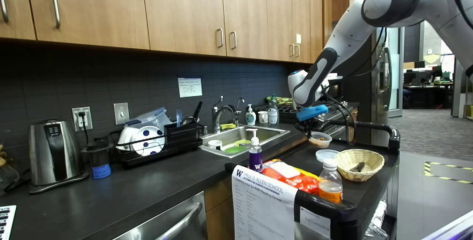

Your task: Move the plastic bowl to the right

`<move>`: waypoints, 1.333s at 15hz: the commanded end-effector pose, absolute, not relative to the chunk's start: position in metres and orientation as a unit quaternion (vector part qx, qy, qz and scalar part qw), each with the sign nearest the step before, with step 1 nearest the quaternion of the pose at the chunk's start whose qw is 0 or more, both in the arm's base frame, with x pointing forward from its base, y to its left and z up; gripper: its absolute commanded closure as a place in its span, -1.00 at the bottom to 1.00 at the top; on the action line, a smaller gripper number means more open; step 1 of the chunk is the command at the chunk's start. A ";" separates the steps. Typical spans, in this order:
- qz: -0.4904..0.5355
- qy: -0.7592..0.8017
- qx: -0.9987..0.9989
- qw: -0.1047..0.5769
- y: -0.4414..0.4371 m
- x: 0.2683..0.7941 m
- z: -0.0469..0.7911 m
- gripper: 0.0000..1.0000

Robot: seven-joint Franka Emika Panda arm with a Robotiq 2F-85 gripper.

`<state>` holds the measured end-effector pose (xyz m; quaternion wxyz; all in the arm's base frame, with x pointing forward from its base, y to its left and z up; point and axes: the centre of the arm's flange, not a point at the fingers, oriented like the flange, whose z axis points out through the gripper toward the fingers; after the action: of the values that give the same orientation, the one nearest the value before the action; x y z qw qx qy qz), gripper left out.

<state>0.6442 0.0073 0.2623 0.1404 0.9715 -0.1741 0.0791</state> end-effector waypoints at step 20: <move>0.134 -0.341 0.920 0.139 0.023 0.663 0.250 0.98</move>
<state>0.6643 0.0156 0.2516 0.1267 0.9320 -0.3161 0.1237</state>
